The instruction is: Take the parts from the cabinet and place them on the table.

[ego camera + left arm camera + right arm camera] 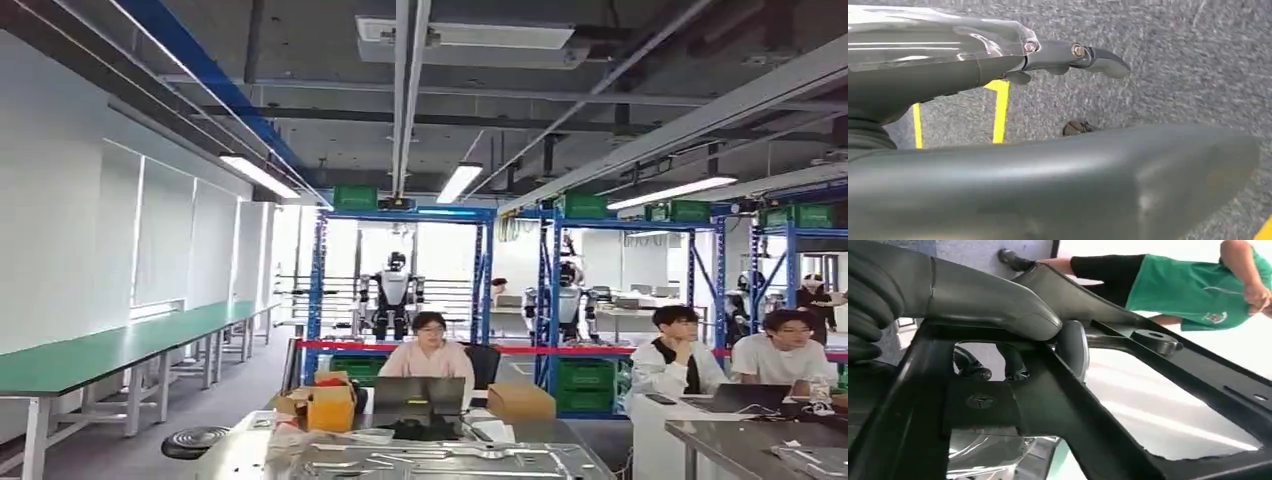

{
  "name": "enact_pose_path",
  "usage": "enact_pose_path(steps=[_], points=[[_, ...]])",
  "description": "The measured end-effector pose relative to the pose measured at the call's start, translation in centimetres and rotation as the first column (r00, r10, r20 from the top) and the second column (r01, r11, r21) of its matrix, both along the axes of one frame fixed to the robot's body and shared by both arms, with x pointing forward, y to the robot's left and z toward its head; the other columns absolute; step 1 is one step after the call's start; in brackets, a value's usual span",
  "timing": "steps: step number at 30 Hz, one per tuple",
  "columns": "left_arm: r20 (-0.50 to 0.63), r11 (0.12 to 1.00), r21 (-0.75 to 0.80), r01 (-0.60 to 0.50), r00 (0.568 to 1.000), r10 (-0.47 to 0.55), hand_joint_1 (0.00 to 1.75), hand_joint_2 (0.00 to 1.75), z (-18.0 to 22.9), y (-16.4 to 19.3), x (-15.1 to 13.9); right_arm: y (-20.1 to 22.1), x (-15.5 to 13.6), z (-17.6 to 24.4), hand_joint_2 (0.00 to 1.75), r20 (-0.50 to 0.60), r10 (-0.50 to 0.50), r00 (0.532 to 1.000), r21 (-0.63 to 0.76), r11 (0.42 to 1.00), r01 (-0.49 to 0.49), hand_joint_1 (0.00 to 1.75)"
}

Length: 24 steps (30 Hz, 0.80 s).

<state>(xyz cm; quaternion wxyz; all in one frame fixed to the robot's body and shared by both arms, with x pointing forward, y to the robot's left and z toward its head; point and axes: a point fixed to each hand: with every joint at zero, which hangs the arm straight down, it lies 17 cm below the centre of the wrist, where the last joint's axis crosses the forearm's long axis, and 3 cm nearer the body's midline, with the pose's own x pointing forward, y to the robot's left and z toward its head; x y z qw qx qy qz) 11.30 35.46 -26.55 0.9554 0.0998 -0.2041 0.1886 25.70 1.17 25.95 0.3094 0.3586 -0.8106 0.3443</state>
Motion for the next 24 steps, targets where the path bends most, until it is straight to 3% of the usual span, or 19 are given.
enact_pose_path(steps=[24], points=[[0.009, 1.0, 0.001, 0.004, 1.0, -0.004, 0.0, 0.0, 0.05, 0.06, -0.06, -0.46, 0.42, 0.03, 1.75, -0.014, -0.024, 1.0, 0.02, 0.999, 0.024, 1.75]])
